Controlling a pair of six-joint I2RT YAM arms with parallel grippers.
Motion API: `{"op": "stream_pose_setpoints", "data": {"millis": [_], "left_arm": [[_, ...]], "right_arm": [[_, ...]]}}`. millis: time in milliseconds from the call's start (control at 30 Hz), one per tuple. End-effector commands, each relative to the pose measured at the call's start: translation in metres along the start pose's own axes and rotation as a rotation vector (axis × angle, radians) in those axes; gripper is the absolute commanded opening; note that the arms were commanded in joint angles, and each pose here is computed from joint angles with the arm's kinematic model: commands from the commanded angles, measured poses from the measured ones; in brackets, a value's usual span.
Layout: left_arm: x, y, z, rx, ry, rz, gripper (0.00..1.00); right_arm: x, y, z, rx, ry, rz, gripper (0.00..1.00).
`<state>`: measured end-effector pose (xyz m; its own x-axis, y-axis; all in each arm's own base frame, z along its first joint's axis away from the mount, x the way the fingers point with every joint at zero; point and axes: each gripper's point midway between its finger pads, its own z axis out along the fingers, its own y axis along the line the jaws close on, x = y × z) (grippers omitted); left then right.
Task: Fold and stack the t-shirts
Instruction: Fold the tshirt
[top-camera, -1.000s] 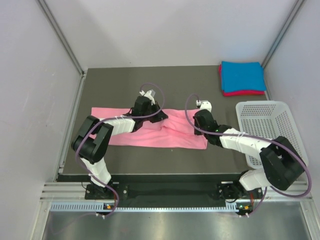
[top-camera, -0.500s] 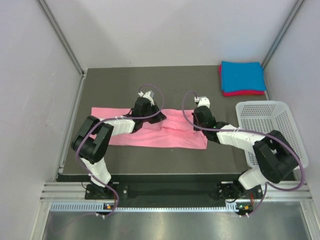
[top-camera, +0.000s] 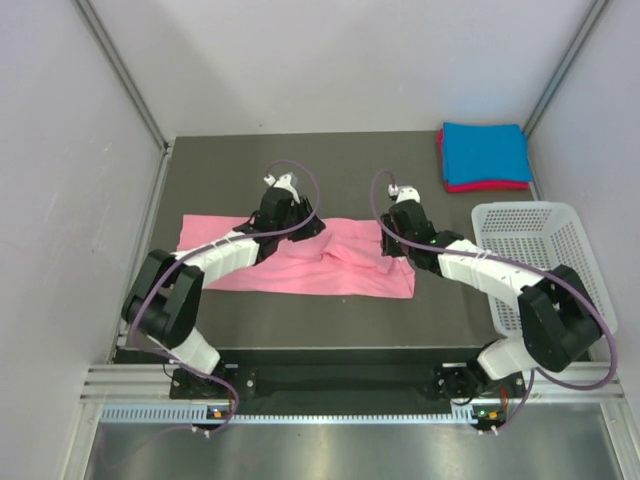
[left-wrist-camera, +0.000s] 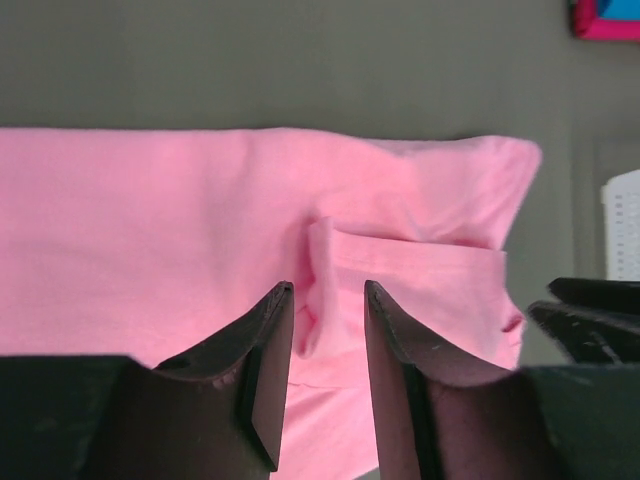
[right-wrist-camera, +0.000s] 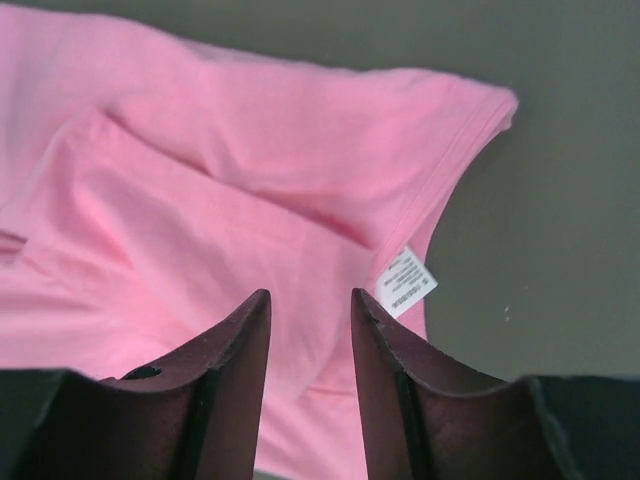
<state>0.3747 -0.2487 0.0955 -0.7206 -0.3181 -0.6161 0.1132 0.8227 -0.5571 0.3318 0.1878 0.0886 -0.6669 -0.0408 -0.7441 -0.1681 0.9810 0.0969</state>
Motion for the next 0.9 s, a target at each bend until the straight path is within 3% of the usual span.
{"op": "stream_pose_setpoints", "data": {"millis": [0,167,433,700,867], "left_arm": [[-0.017,-0.027,-0.021,0.085,-0.030,0.038,0.39],[0.003,-0.035,-0.017,0.158,0.050,0.075,0.38],[0.024,-0.068,0.004,0.323,0.146,0.077,0.35],[0.050,-0.007,0.035,0.068,0.179,0.027,0.33],[0.043,-0.003,0.034,0.018,0.171,0.037,0.33]], "right_arm": [[-0.009,0.024,-0.027,-0.139,0.031,0.077,0.39],[0.004,0.025,-0.031,-0.159,0.058,0.117,0.39],[0.006,0.032,-0.017,-0.187,0.064,0.111,0.31],[0.050,0.013,0.014,-0.075,0.168,0.084,0.27],[0.021,0.011,-0.001,-0.067,0.118,0.102,0.26]]}}
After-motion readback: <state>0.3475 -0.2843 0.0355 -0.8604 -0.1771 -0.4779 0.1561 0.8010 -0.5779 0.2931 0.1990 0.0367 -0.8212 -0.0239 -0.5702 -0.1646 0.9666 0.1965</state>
